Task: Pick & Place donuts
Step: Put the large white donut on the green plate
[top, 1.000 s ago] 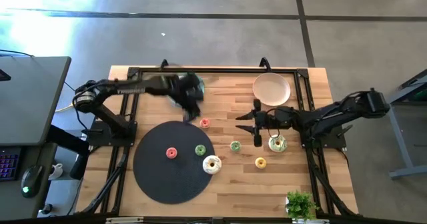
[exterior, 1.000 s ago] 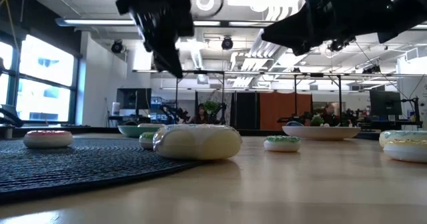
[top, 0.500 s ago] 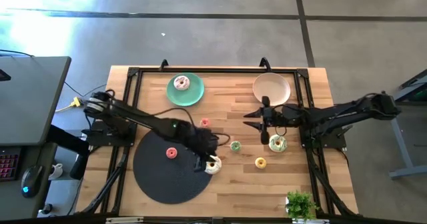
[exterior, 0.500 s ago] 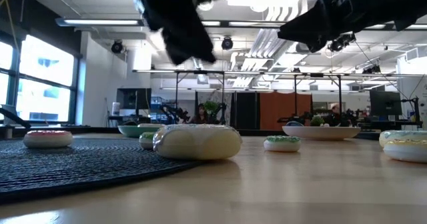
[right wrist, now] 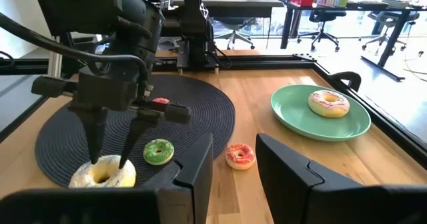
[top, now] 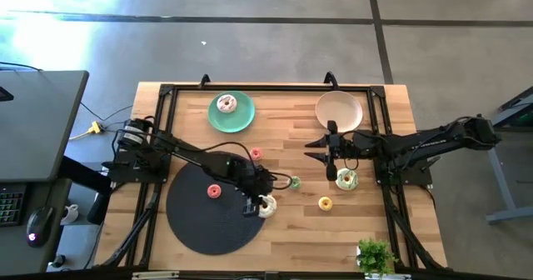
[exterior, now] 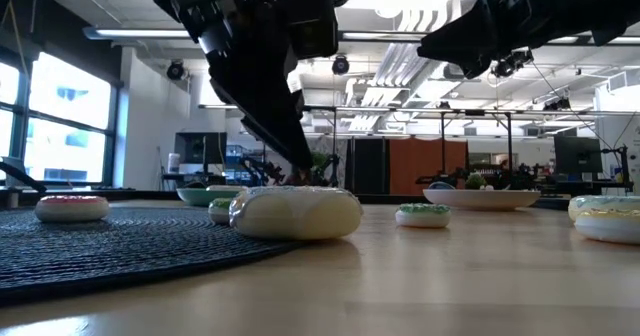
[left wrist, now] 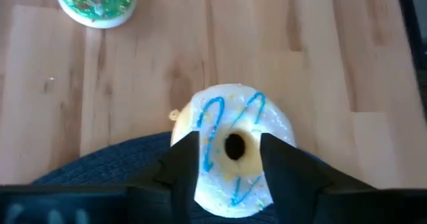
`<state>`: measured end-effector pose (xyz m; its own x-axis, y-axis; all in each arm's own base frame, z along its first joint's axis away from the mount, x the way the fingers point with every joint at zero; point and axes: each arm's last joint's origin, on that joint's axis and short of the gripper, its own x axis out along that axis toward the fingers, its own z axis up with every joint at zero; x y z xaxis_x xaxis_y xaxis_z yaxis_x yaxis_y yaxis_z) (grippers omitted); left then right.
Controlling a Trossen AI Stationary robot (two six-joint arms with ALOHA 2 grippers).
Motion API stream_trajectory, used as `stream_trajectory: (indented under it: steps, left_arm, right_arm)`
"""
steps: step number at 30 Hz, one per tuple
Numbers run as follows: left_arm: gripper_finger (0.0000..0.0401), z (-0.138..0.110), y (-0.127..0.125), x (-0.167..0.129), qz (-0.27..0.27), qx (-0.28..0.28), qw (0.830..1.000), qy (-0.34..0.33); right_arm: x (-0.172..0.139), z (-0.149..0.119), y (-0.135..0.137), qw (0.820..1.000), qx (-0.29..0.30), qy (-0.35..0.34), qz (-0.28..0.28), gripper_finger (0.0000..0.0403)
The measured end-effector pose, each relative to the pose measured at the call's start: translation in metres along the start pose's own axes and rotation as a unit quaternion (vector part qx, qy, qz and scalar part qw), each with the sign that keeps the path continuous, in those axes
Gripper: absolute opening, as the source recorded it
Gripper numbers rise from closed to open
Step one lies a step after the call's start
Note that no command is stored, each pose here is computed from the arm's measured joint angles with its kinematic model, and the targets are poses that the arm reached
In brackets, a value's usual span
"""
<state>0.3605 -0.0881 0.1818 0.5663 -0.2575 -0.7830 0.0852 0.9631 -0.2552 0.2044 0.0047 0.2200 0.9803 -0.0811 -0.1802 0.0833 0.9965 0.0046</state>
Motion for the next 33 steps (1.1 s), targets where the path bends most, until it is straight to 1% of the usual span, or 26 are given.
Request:
stream_trajectory:
  steps: [4,7,10,12,13,15,17,20,24,26,28,30,33]
  left_arm:
    - [0.0197,-0.002,0.003,0.000,0.043,0.000,0.999,0.003]
    - [0.0211,-0.006,0.005,0.005,0.046,-0.010,0.999,0.018]
    - [0.0213,-0.011,0.004,0.013,0.022,-0.022,0.999,0.041]
    - [0.0213,-0.008,0.001,0.020,0.019,-0.023,0.999,0.022]
    - [0.0213,-0.009,0.001,0.023,0.028,-0.022,0.999,0.021]
    - [0.0213,-0.017,0.005,0.026,0.044,-0.027,0.998,0.048]
    - [0.0208,-0.014,0.008,0.032,0.053,-0.028,0.998,0.035]
    - [0.0176,-0.016,0.013,0.031,0.065,-0.034,0.996,0.045]
    - [0.0105,-0.014,0.022,0.028,0.064,-0.058,0.995,0.044]
    - [0.0070,-0.009,0.027,0.025,0.059,-0.069,0.995,0.050]
    - [0.0042,0.001,0.030,0.020,0.055,-0.076,0.994,0.053]
    - [0.0025,0.015,0.032,0.011,0.056,-0.075,0.994,0.056]
    - [0.0020,0.034,0.039,-0.005,0.076,-0.055,0.993,0.066]
  right_arm:
    - [0.000,0.000,0.000,1.000,0.000,0.000,0.002,0.0112]
    - [0.000,0.000,0.000,1.000,0.000,0.000,0.002,0.0112]
    - [0.000,0.000,0.000,1.000,0.000,0.000,0.002,0.0112]
    - [0.000,0.000,0.000,1.000,-0.001,0.002,0.002,0.0112]
    - [0.000,-0.001,0.000,1.000,-0.001,0.002,0.002,0.0112]
    - [0.000,0.000,0.000,1.000,-0.001,0.001,0.002,0.0112]
    - [0.000,-0.001,0.000,1.000,-0.002,0.001,0.002,0.0112]
    - [0.000,-0.001,0.000,1.000,-0.002,0.002,0.002,0.0112]
    - [0.000,-0.001,0.000,1.000,-0.002,0.001,0.002,0.0112]
    - [0.000,0.000,0.000,1.000,-0.002,0.000,0.002,0.0112]
    - [0.000,0.000,0.000,1.000,-0.002,0.000,0.002,0.0112]
    - [0.000,0.000,0.000,1.000,-0.002,0.000,0.002,0.0112]
    - [0.000,0.000,0.000,1.000,-0.002,0.000,0.002,0.0112]
